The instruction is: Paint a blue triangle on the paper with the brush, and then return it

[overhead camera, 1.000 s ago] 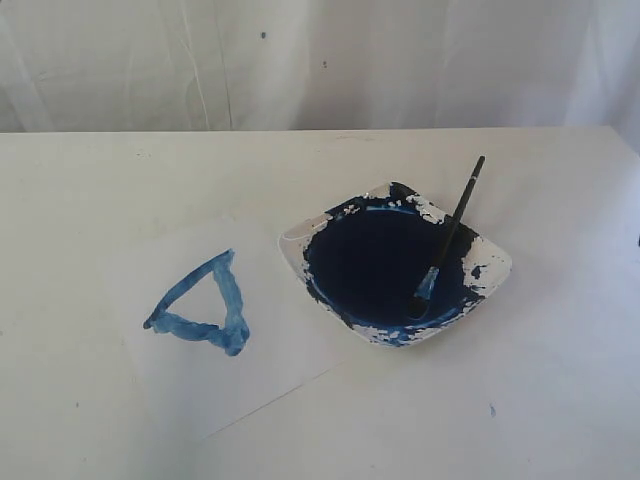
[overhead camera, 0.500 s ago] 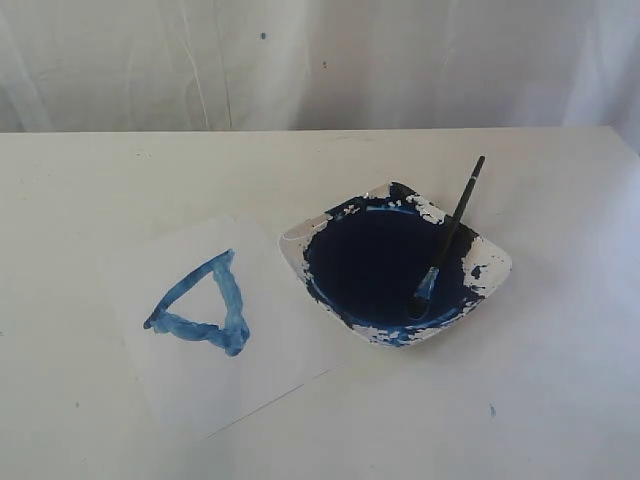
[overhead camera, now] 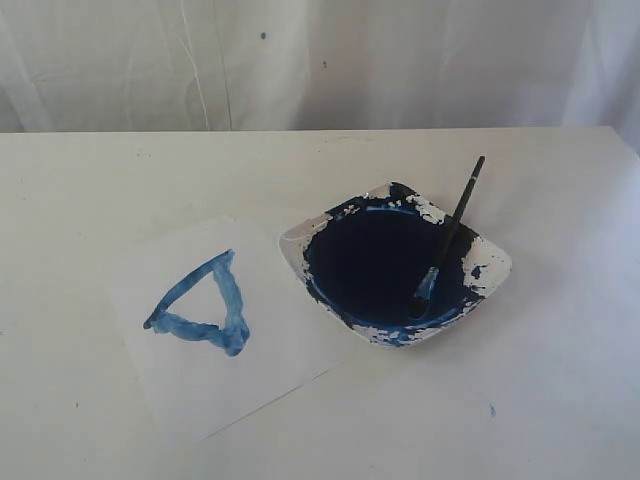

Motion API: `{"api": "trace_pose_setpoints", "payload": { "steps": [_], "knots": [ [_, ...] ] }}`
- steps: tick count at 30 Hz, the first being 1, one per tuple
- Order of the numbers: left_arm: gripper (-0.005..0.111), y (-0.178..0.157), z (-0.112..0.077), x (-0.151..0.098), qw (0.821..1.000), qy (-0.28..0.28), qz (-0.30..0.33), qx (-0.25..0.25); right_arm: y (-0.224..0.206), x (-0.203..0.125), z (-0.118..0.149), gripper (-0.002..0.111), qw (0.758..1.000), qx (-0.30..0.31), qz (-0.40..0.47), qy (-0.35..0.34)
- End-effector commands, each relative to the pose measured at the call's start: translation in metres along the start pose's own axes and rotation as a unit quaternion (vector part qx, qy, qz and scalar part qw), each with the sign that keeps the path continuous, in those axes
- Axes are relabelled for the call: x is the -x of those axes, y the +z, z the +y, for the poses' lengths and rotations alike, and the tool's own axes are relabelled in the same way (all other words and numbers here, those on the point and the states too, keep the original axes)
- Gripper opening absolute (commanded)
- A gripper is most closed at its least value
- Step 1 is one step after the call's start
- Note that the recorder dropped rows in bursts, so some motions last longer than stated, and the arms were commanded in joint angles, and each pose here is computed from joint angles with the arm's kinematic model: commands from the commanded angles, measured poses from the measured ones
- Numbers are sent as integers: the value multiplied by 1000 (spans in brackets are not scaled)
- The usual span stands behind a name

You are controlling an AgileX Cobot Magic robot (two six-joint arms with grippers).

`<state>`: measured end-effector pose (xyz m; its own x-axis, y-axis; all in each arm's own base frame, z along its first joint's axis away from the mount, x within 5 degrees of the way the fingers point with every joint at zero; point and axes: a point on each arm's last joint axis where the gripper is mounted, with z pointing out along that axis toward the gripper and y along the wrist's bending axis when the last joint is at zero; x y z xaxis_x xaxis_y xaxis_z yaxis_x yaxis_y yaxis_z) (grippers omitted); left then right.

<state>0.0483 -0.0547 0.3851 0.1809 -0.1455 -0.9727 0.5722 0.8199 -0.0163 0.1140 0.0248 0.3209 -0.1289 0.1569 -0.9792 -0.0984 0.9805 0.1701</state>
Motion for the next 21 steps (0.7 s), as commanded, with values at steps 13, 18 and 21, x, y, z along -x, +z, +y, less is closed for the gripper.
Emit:
{"api": "trace_pose_setpoints", "payload": {
  "steps": [13, 18, 21],
  "knots": [
    [0, -3, -15, -5, 997, -6, 21, -77, -7, 2, 43, 5, 963, 232, -53, -123],
    [0, -3, -15, -5, 997, -6, 21, -77, -6, 2, 41, 5, 966, 225, -50, -119],
    [0, -3, -15, -6, 997, -5, 22, -77, -6, 2, 41, 5, 966, 225, -50, -119]
  ]
}}
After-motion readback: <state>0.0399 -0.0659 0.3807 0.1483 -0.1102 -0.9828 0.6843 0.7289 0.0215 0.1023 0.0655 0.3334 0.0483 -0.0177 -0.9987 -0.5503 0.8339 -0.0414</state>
